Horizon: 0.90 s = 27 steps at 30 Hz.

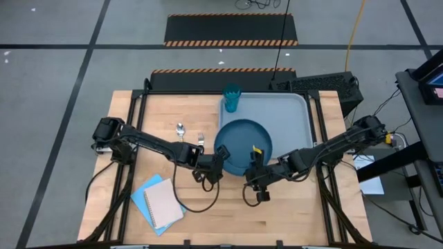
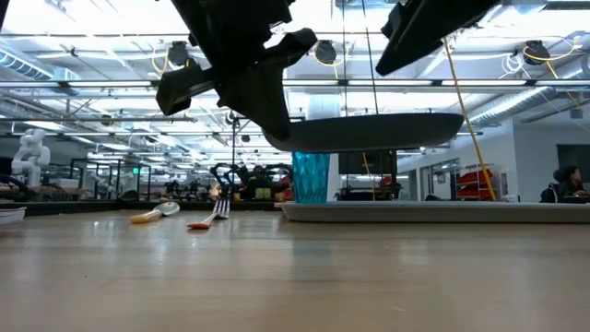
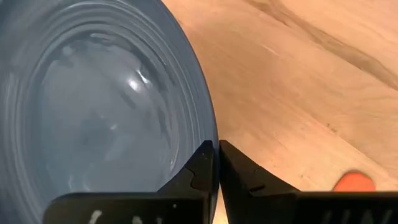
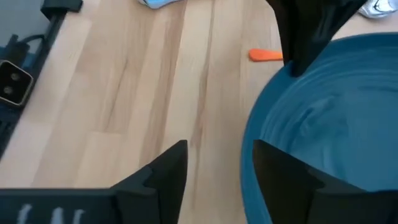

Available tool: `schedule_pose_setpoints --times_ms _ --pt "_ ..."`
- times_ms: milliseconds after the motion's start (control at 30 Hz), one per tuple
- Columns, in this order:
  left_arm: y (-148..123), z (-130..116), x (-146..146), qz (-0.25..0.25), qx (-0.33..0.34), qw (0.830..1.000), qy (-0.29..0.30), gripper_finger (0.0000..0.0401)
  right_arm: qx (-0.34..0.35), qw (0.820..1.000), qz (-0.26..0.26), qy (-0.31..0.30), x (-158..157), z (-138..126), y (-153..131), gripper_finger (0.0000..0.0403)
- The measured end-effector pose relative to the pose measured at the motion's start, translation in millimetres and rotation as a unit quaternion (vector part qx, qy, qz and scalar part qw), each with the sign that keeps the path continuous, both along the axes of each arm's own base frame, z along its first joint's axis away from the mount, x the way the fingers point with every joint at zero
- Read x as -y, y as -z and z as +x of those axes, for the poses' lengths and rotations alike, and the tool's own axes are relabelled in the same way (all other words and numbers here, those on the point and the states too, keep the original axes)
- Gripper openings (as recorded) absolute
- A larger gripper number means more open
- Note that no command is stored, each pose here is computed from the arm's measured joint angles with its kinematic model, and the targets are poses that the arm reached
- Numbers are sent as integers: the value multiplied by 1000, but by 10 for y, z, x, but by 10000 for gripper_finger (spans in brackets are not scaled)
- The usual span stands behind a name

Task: Pick and place plate/cup/fork/spoon on tray
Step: Put the blue plate on the gray tray

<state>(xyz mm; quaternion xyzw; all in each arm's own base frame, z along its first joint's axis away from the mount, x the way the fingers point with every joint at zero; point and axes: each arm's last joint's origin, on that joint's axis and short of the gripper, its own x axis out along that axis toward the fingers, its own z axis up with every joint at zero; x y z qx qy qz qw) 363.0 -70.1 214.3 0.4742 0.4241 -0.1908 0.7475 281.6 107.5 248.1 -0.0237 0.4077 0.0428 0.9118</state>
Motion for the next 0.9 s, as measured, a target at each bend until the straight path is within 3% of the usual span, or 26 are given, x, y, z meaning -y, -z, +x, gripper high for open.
schedule_pose_setpoints --times_ms 233,467,667,900 --pt "5 12 -65 -14 -2 1000 -9 13 -7 1000 -25 -10 37 -42 175 211" --pt "2 23 -80 -27 -1 1000 -4 8 -24 999 -45 -7 159 -63 314 193" --pt "1 24 -81 -27 -1 1000 -1 12 -37 997 -64 -14 257 -80 412 150" --pt "3 25 -98 -29 -1 1000 -7 14 -45 995 -83 -33 289 -88 435 61"
